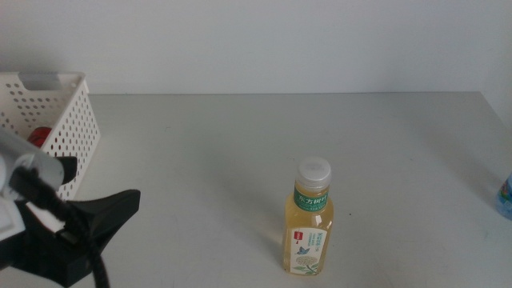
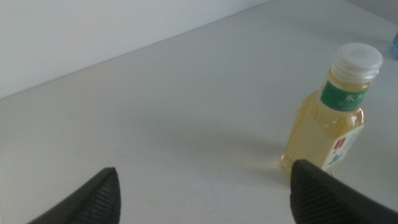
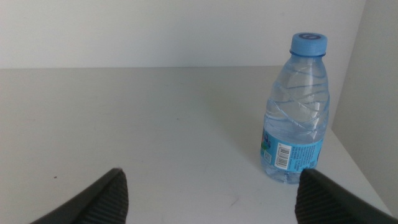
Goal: Use arms to grab the bottles and put them into the dustbin to the left of the table.
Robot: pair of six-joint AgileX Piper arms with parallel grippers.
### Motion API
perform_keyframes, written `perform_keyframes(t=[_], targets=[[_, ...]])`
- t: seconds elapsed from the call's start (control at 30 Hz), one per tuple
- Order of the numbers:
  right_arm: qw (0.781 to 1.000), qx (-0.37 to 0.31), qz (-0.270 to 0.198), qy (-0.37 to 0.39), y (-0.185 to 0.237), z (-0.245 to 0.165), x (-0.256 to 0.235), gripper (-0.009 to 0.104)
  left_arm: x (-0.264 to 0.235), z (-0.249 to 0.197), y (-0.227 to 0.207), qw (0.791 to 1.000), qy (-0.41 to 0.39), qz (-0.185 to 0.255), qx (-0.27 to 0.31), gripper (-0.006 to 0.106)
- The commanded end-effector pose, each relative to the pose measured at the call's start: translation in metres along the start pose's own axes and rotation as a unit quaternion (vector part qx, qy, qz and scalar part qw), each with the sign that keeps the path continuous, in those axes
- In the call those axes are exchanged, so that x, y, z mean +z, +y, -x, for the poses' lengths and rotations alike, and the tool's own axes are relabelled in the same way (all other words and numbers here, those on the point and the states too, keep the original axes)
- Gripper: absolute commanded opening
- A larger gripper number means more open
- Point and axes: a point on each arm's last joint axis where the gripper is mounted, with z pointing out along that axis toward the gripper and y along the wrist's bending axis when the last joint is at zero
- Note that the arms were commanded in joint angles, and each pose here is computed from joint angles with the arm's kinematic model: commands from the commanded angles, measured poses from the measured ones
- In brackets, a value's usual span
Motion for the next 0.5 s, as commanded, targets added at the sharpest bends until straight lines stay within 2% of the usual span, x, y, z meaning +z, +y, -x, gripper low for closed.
perform_keyframes(t=[0.0, 0.33, 0.47], targets=[[0.998, -0.009, -0.005, -0.056, -0.0006, 0.0115, -0.0028, 0.070, -0.0093, 0.0074, -0.0029, 0.998, -0.064, -0.012, -0.010, 0.094], [0.998, -0.009, -0.005, -0.056, -0.0006, 0.0115, -0.0028, 0.070, -0.0136, 0.0005, -0.0047, 0.997, -0.069, -0.023, -0.029, 0.094], [0.998, -0.009, -0.005, -0.056, -0.0006, 0.0115, -0.0028, 0.070, -0.0130, -0.0023, -0.0072, 0.998, -0.057, -0.033, -0.006, 0.094]])
